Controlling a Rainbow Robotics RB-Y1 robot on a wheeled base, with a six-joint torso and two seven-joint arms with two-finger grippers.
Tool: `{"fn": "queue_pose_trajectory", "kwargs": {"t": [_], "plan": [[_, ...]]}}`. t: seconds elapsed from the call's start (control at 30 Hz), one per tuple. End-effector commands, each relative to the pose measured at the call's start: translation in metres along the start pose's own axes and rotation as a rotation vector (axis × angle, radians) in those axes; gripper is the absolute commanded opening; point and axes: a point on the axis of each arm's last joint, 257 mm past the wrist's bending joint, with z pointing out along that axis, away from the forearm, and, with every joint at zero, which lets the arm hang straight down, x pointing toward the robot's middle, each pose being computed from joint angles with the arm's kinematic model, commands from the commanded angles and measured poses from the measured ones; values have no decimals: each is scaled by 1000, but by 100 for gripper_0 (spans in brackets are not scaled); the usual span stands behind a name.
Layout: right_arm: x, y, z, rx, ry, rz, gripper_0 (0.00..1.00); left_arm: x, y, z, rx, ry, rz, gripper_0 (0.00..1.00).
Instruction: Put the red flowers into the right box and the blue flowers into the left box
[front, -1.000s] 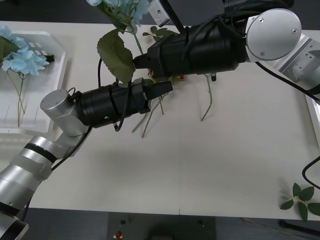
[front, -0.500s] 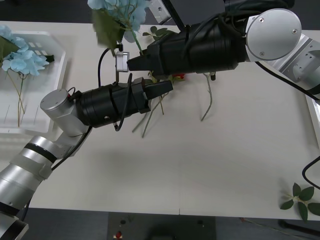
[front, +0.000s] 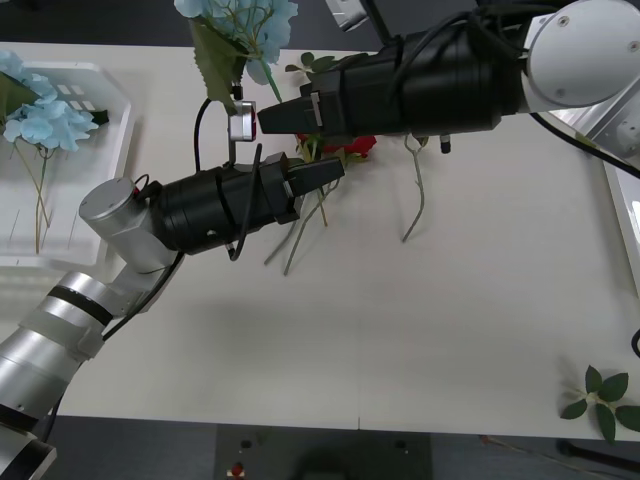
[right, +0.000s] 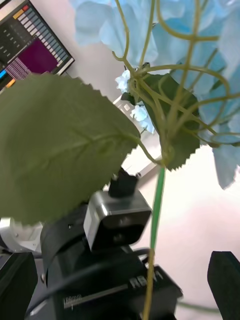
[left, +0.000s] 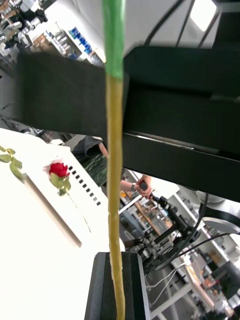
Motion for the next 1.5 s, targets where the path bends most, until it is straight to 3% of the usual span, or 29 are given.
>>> {"fn": "queue_pose_trajectory", "kwargs": {"t": [0.03,0.4,0.67,0.97,1.2,1.43,1.5], "plan": [[-31,1,-36,22,8,-42,100,-27,-13,-3,31,-12,72,0],[-26,-20,-166,43,240,61,100,-83,-10,-67,-15,-69,80,0],[34,-82,-228,162,429,253,100,-135,6,-162,-218,-7,179,0],[81,-136,-218,339,502,440,100,-158,25,-292,-530,130,207,0],[108,-176,-171,493,490,491,100,-166,45,-408,-822,240,215,0],[124,-205,-141,616,462,482,100,-169,51,-469,-996,405,271,0],[130,-212,-132,647,459,472,100,-172,53,-483,-1062,409,211,0]]}}
